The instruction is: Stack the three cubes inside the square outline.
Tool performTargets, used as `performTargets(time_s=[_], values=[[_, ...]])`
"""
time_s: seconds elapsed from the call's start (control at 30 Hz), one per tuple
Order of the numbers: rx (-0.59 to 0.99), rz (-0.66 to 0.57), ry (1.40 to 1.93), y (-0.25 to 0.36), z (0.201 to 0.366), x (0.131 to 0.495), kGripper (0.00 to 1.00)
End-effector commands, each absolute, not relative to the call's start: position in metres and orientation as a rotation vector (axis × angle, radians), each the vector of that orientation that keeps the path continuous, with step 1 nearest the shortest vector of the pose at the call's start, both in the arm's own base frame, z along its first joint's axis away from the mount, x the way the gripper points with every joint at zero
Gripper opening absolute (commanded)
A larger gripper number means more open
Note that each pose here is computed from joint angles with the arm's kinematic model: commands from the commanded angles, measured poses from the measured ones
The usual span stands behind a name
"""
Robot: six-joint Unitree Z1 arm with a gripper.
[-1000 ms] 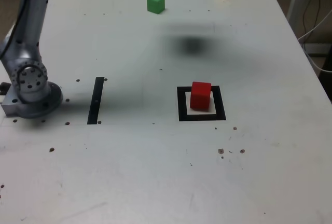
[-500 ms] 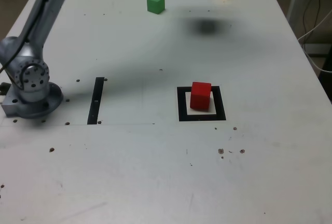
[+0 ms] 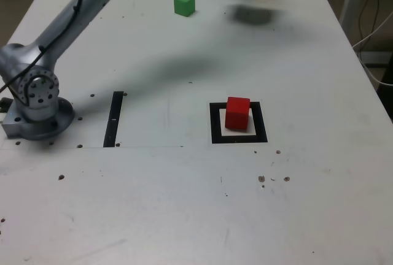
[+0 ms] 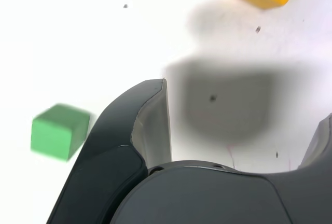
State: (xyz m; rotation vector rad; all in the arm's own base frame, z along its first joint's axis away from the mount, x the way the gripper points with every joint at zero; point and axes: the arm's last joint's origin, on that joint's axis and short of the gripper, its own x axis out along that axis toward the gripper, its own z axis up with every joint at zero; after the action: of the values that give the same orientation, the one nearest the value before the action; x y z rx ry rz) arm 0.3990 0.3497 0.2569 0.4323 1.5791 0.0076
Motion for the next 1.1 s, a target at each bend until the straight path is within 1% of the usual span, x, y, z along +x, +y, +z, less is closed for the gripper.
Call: performTargets(time_s=[0.0,0.1,0.17,0.43,0.57,0.83,1.07], values=[[0.498,0.083,1.497,0.352,0.276,0.404,1.0],[0.532,0.115,1.47,0.354,0.277,0.409,1.0],[0.557,0.133,1.467,0.355,0.277,0.413,1.0],[0.63,0.195,1.475,0.359,0.261,0.429,1.0],[0.655,0.239,1.492,0.365,0.252,0.433,1.0],[0.705,0.301,1.528,0.372,0.245,0.437,1.0],[0.73,0.297,1.518,0.374,0.24,0.441,1.0]])
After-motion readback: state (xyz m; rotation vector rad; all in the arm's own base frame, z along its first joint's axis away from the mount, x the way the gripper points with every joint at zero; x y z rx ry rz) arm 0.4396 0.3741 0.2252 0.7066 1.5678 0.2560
